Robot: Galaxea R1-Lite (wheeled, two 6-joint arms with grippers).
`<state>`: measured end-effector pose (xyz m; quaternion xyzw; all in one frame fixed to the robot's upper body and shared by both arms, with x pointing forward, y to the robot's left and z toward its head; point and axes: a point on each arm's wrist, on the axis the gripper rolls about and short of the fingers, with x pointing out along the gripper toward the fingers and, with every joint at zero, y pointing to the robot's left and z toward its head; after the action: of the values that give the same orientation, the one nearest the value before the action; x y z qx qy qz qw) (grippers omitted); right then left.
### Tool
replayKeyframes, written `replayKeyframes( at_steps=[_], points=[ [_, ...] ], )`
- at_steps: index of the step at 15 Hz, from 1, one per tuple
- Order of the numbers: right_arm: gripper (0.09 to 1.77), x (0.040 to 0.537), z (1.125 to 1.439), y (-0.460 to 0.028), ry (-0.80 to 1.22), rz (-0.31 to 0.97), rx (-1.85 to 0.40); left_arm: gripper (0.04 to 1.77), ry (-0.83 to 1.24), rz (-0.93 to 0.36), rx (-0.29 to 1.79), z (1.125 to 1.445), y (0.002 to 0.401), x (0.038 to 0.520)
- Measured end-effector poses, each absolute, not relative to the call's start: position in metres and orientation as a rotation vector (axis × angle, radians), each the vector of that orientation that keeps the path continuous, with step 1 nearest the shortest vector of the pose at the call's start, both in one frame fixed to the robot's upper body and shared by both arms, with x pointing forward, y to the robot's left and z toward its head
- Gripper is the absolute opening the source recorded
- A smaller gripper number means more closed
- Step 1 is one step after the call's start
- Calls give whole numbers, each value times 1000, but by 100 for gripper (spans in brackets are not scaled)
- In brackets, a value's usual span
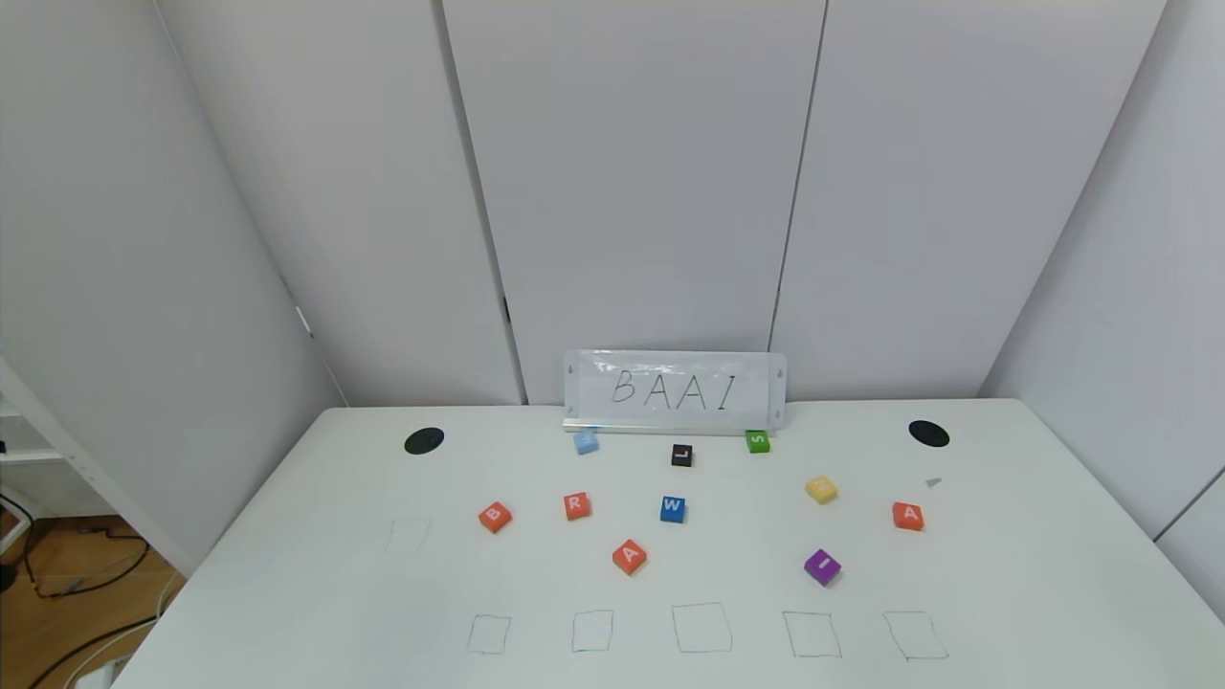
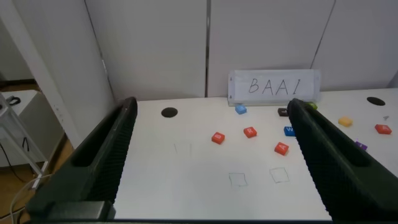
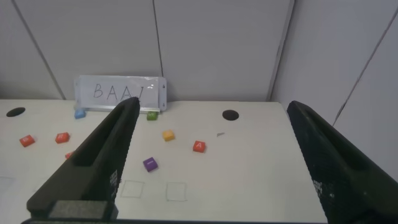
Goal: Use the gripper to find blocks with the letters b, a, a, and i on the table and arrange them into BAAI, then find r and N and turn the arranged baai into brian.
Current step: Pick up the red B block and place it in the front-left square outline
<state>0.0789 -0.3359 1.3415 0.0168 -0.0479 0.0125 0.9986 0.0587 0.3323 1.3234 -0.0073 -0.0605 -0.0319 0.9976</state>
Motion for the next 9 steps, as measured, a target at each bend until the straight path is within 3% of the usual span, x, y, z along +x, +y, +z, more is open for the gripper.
replayKeyframes(
  at_steps=[6,9],
  points=[
    [171,132,1412,-336,-20,34,23,172,-25,-59,-17,1418,332,103],
    [171,174,1437,-335,23,41,24,172,38,-59,-19,1448,332,140]
  ],
)
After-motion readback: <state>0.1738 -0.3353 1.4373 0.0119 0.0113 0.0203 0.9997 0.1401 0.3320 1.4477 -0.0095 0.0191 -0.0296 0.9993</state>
